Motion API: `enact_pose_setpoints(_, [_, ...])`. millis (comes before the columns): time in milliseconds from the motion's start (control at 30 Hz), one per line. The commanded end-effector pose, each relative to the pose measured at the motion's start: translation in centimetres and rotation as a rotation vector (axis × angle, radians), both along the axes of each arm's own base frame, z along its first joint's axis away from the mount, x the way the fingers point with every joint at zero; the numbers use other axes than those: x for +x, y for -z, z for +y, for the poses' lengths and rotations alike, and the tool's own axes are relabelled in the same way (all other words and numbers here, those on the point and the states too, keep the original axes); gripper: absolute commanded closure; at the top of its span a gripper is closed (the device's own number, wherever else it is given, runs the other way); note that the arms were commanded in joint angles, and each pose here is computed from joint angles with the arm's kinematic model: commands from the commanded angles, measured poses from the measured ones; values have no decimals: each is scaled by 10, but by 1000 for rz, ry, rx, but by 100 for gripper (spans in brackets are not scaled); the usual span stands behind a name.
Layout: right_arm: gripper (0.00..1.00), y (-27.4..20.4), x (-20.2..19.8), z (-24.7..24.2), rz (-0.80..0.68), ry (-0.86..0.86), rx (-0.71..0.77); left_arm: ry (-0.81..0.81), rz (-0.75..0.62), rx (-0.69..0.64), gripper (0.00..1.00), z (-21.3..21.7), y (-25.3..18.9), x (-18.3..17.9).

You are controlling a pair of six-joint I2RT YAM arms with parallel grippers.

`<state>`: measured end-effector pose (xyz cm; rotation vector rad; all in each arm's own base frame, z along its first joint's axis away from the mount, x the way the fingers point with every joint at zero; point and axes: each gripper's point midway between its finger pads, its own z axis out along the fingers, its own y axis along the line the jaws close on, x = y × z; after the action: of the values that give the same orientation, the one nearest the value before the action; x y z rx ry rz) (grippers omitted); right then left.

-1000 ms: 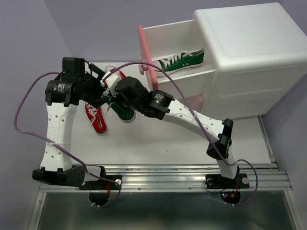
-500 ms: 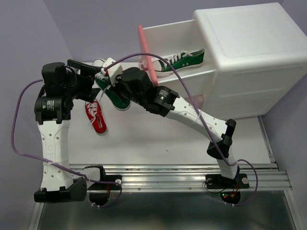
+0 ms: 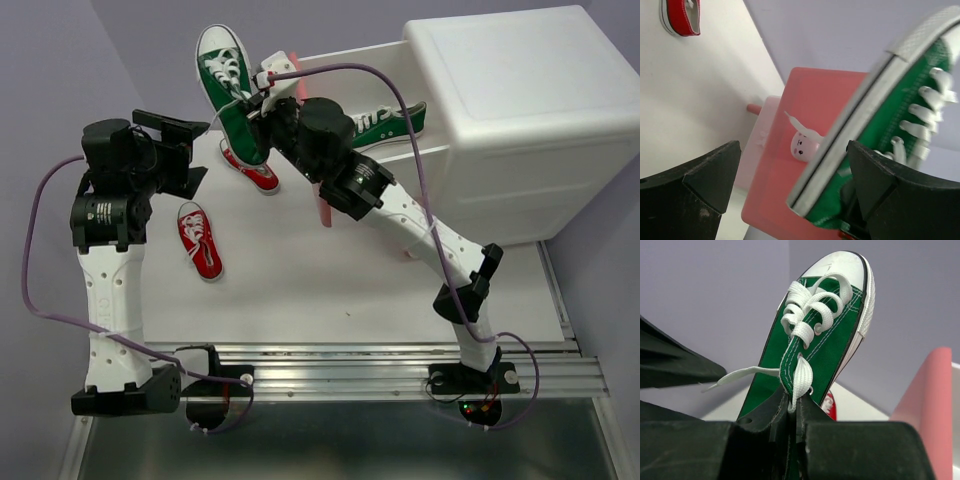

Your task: Place and organize the shoes in the shoe cabinet

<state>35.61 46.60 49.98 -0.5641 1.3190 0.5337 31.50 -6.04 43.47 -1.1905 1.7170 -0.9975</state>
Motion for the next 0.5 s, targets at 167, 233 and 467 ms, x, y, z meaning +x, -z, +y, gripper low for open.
enact_pose_setpoints(167, [100, -174, -19, -94, -368, 123, 445, 115, -15, 27, 1, -14, 5, 9])
enact_pose_setpoints(233, [100, -186, -8, -125, -371, 161, 488, 119, -13, 38, 1, -14, 6, 11])
enact_pose_setpoints(467, [100, -193, 23, -199, -511, 303, 316, 188, 2, 52, 1, -21, 18, 19])
